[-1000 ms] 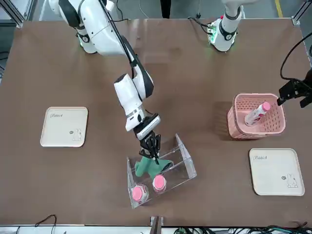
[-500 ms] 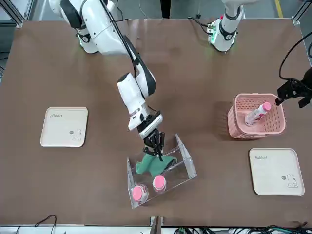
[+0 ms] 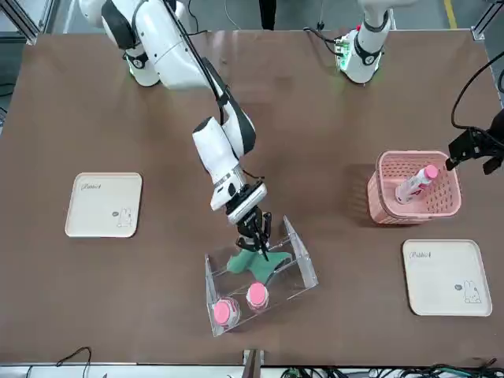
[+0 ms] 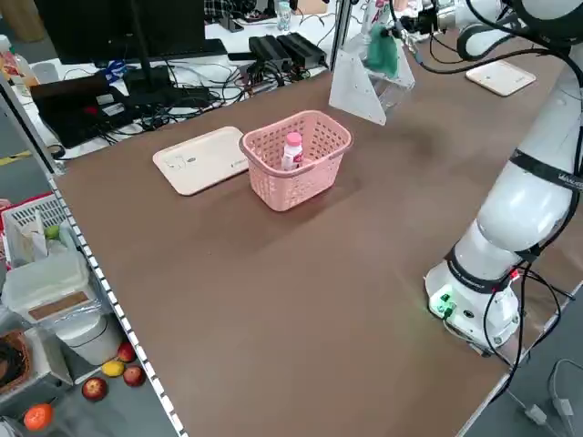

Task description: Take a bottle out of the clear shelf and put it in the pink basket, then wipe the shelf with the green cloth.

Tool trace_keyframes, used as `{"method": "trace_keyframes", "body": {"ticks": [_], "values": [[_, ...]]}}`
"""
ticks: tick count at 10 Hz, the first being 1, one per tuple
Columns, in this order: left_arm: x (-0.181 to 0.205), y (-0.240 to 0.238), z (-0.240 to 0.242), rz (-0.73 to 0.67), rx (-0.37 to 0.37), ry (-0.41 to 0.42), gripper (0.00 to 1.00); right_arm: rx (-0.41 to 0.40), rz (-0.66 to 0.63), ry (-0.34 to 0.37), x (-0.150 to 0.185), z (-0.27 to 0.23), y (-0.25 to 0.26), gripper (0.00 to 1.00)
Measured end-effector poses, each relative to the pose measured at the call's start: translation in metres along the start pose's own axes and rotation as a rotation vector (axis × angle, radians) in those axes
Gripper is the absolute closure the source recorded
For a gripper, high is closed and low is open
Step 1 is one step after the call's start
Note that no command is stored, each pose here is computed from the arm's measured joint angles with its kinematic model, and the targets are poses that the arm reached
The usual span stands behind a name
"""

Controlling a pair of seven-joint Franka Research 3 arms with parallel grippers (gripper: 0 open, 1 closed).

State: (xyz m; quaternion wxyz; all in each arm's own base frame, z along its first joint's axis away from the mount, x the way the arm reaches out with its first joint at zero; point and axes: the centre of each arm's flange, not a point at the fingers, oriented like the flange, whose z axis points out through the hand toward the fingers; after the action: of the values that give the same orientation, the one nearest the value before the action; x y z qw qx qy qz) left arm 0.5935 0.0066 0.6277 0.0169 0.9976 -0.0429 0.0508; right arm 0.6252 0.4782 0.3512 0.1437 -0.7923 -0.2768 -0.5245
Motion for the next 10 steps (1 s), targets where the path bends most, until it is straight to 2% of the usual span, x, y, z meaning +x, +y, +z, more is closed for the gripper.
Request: {"method": "trace_keyframes", "body": {"ticks": [2,10], "values": [[0.000,0.000,0.000,0.000,0.000,0.000,0.00,-0.012,0.001,0.008,0.011,-0.001,0.012,0.97],[0.001,0.001,0.001,0.002,-0.001,-0.002,0.00,-0.059,-0.017,-0.029,-0.013,0.012,0.041,0.97]]}}
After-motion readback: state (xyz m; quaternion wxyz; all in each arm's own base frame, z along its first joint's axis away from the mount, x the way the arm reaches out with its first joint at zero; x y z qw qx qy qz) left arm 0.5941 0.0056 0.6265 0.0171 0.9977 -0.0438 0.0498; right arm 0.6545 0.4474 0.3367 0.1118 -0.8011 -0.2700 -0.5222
